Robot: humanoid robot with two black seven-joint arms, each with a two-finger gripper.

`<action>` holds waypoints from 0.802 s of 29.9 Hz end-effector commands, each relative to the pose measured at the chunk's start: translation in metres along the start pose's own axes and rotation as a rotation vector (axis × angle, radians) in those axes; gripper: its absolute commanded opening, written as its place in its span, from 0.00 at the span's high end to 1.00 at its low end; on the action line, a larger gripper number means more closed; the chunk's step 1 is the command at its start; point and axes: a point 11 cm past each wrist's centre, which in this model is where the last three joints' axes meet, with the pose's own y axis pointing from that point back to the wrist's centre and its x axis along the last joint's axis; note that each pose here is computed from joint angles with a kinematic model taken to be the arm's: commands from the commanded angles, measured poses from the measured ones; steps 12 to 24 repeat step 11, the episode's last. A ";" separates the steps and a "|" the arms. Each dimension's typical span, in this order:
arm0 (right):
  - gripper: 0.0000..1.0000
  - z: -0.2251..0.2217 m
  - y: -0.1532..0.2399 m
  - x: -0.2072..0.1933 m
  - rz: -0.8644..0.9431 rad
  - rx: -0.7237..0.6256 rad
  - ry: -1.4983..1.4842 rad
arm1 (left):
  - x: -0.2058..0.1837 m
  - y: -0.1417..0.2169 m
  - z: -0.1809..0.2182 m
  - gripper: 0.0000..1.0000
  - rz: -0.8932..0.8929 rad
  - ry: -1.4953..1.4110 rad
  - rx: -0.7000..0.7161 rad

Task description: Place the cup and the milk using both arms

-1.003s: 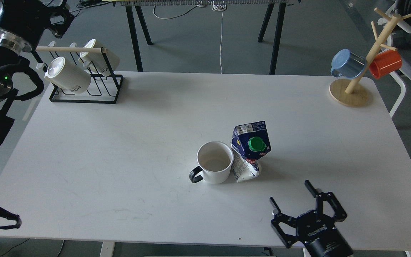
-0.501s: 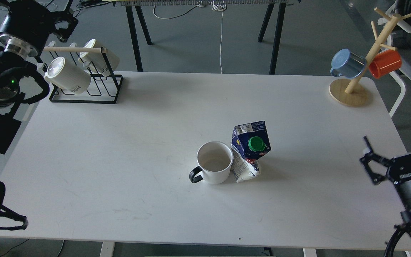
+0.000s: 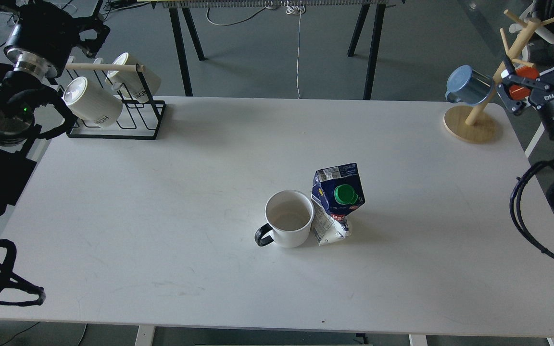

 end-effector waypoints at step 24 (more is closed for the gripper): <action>0.01 0.026 -0.113 -0.059 0.005 -0.002 0.002 | -0.021 -0.012 -0.022 0.01 -0.052 0.044 0.014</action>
